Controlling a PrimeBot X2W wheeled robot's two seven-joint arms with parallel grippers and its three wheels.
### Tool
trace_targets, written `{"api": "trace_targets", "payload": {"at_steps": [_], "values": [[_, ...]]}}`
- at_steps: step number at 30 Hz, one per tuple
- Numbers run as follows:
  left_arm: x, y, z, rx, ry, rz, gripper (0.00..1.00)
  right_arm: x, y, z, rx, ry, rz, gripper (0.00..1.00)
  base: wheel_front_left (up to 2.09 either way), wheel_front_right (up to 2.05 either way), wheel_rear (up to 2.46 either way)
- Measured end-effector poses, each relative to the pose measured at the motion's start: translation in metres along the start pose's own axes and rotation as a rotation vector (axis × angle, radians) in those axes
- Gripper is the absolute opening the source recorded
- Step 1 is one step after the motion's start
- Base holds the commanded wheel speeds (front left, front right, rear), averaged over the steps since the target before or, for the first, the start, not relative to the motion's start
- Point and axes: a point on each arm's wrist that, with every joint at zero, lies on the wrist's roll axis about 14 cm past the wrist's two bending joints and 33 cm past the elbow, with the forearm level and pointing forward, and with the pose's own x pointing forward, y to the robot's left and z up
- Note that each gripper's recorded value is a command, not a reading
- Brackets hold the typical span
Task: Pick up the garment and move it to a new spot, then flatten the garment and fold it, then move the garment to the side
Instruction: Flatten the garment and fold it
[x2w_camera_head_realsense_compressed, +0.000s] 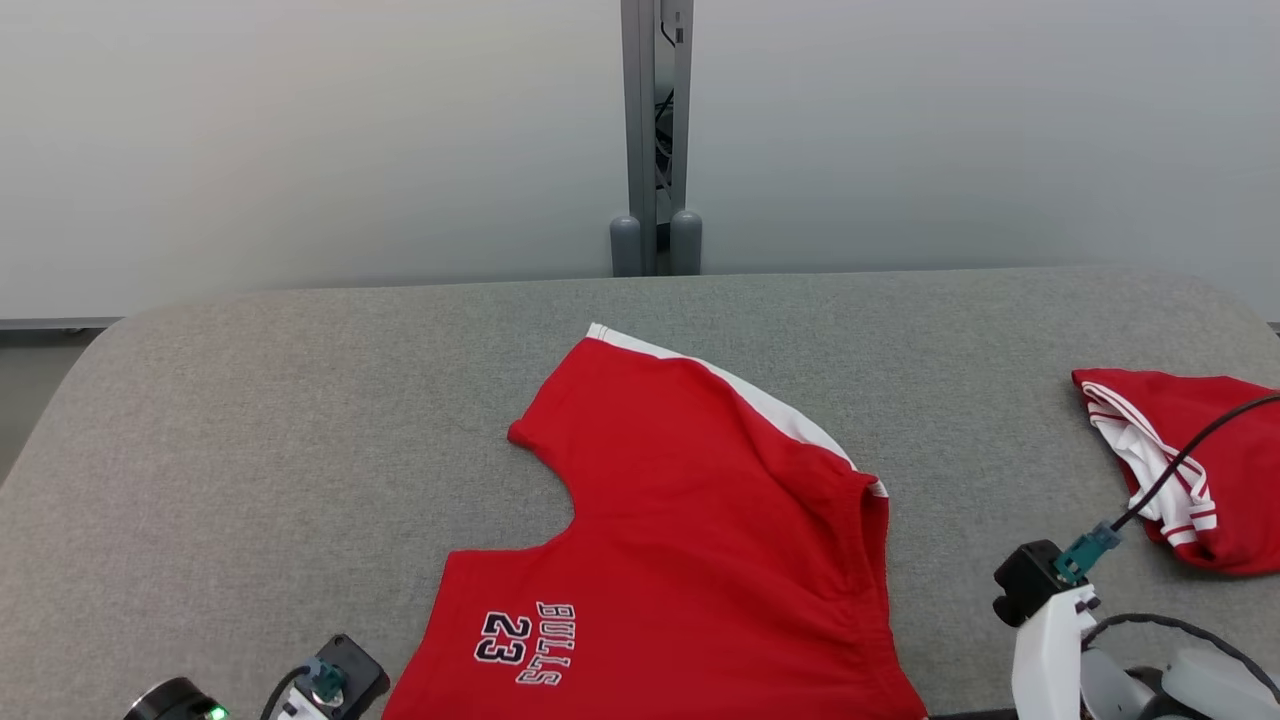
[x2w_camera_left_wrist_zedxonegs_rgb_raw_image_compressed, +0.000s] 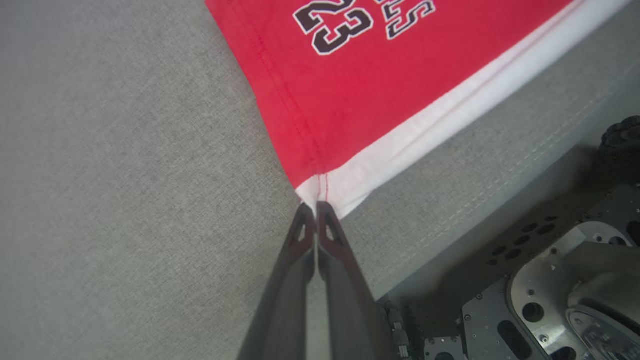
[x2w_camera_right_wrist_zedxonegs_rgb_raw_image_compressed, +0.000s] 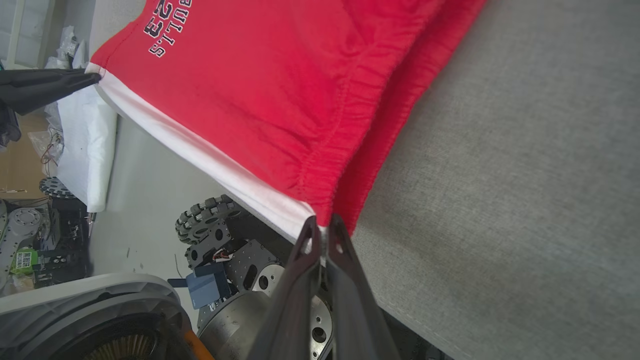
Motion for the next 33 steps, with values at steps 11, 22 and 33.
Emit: {"api": "trace_targets", "payload": {"at_steps": [11, 22, 33], "values": [[-0.04, -0.035, -0.012, -0.025, 0.107, -0.093, 0.0, -0.009, 0.016, -0.042, 0.065, 0.128, 0.075, 0.0, 0.0, 0.0, 0.0], [-0.04, -0.017, 0.025, -0.029, 0.026, -0.049, 0.0, -0.01, 0.024, -0.025, 0.111, 0.019, 0.115, 0.0, 0.0, 0.0, 0.0], [-0.02, 0.036, 0.104, -0.009, -0.106, 0.041, 0.0, -0.01, 0.027, 0.035, 0.196, -0.245, 0.164, 0.0, 0.0, 0.0, 0.0]]}}
